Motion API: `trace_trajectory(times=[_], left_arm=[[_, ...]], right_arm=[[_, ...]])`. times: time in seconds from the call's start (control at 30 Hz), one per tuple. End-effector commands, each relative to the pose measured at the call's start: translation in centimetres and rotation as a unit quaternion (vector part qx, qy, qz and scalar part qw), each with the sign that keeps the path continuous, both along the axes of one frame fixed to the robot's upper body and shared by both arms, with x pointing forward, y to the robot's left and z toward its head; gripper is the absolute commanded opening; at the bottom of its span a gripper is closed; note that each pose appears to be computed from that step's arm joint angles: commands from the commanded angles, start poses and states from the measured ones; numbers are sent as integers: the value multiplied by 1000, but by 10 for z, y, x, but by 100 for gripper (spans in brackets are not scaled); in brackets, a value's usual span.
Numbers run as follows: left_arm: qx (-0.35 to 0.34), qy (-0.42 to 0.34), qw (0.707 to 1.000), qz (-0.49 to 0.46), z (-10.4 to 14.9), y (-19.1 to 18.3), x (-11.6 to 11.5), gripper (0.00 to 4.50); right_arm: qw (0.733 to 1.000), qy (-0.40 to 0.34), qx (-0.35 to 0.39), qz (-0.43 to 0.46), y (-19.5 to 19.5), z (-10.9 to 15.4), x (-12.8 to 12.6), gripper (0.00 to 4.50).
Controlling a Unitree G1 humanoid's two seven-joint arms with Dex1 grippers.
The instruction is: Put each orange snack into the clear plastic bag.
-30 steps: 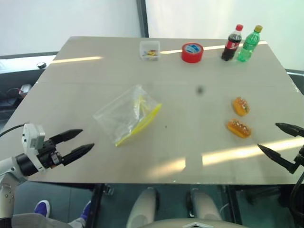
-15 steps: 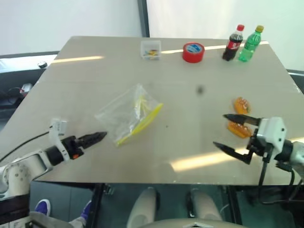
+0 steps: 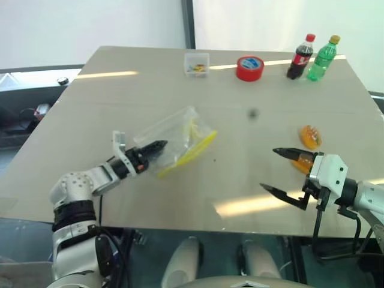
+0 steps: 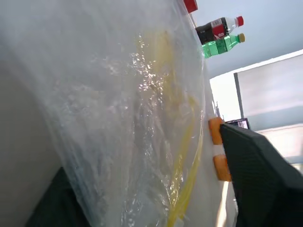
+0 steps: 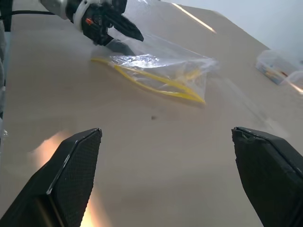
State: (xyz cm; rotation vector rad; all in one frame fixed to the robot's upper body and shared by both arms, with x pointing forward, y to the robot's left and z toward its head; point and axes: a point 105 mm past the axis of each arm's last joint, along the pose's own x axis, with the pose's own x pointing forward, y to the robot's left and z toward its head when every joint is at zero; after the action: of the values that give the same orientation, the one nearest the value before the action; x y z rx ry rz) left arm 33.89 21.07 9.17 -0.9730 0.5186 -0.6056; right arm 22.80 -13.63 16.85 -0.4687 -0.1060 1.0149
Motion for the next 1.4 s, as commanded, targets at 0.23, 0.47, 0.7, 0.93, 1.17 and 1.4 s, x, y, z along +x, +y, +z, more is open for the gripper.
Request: trace_trajectory(times=[0.23,0.47,0.7,0.93,1.17,1.4], left_arm=[[-62,44,996,-36,15,-16,-12,7],[-89,0,995,-50,60,-31,-10,7],[-117,-41,991,-56,94,-43,-7,7],[-130,-37,990,-41,108,-45,-13,7],[-126,-47,991,-26,114,-51,-15,0],[-129,-62,989,-21,118,-55,-18,0]], right_arm=[[992,-107,-58,-24,15,-5,24,450],[959,-235,-150,-45,47,-23,72,450],[933,-309,-181,-40,83,-38,98,450],[915,-350,-149,-131,95,-17,138,450],[922,-344,-126,-123,110,-16,144,367],[924,-344,-106,-129,114,-10,148,46]])
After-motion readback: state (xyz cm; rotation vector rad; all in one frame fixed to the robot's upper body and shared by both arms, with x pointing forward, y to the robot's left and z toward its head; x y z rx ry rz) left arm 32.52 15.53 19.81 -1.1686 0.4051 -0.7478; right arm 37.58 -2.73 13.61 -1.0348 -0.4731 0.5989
